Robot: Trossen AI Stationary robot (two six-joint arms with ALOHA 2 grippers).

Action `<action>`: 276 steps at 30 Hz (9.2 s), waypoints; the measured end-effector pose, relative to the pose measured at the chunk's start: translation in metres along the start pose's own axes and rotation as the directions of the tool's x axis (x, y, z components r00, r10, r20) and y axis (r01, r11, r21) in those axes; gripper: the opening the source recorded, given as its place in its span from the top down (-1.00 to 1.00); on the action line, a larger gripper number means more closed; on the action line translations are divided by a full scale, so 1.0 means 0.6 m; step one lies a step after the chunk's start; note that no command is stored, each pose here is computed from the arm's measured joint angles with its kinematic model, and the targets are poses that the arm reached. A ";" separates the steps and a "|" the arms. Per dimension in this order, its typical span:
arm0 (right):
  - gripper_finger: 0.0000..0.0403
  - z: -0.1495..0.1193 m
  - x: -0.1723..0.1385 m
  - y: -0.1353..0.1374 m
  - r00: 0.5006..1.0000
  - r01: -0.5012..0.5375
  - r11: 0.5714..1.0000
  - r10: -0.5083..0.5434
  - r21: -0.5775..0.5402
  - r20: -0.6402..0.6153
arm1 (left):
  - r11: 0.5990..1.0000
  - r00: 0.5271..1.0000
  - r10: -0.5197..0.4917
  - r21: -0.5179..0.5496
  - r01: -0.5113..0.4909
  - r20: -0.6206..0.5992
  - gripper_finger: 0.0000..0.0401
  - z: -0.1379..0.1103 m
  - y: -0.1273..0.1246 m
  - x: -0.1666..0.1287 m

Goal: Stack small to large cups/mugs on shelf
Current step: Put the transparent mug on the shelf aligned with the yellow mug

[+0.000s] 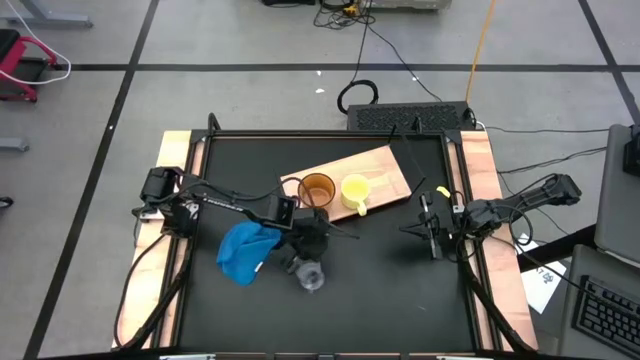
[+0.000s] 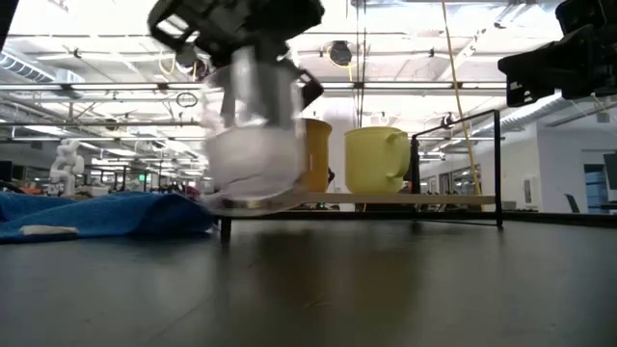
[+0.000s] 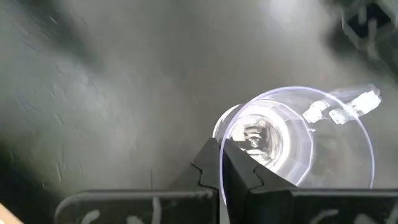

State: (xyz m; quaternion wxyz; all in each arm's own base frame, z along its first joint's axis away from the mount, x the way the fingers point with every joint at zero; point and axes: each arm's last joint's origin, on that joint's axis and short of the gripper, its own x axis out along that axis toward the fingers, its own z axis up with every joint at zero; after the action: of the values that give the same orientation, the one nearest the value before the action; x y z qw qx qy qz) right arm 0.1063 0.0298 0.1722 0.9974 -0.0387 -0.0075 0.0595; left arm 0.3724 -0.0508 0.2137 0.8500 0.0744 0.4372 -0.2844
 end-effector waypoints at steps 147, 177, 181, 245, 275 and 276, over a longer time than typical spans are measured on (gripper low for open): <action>1.00 -0.013 -0.007 -0.004 0.995 0.070 0.996 -0.067 0.048 -0.076 | 0.986 0.972 0.141 0.111 -0.122 -0.186 1.00 0.170 0.117 0.096; 1.00 -0.016 -0.007 -0.003 0.994 0.068 0.997 -0.064 0.044 -0.093 | 0.992 0.972 0.105 0.087 -0.089 -0.211 0.96 0.143 0.121 0.126; 1.00 -0.016 -0.007 -0.003 0.994 0.064 0.997 -0.059 0.044 -0.095 | 0.992 0.972 0.105 0.096 -0.086 -0.211 0.89 0.143 0.121 0.128; 1.00 -0.017 -0.007 -0.001 0.995 0.020 0.997 -0.013 0.072 -0.104 | 0.990 0.965 0.130 0.084 -0.114 -0.228 0.95 0.188 0.024 -0.093; 1.00 -0.017 -0.007 -0.001 0.995 0.022 0.997 -0.014 0.079 -0.100 | 0.934 0.888 0.354 -0.057 -0.353 0.295 1.00 0.038 -0.082 -0.260; 1.00 -0.017 -0.007 -0.001 0.995 0.022 0.997 -0.014 0.079 -0.100 | 0.934 0.878 0.354 -0.070 -0.351 0.322 1.00 0.027 -0.082 -0.254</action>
State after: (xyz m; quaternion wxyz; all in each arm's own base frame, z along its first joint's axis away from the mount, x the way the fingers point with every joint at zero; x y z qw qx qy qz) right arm 0.1026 0.0281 0.1621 0.9978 -0.0014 0.0442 0.0490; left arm 0.2870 -0.0335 0.3492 0.9487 0.1003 0.2696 -0.1315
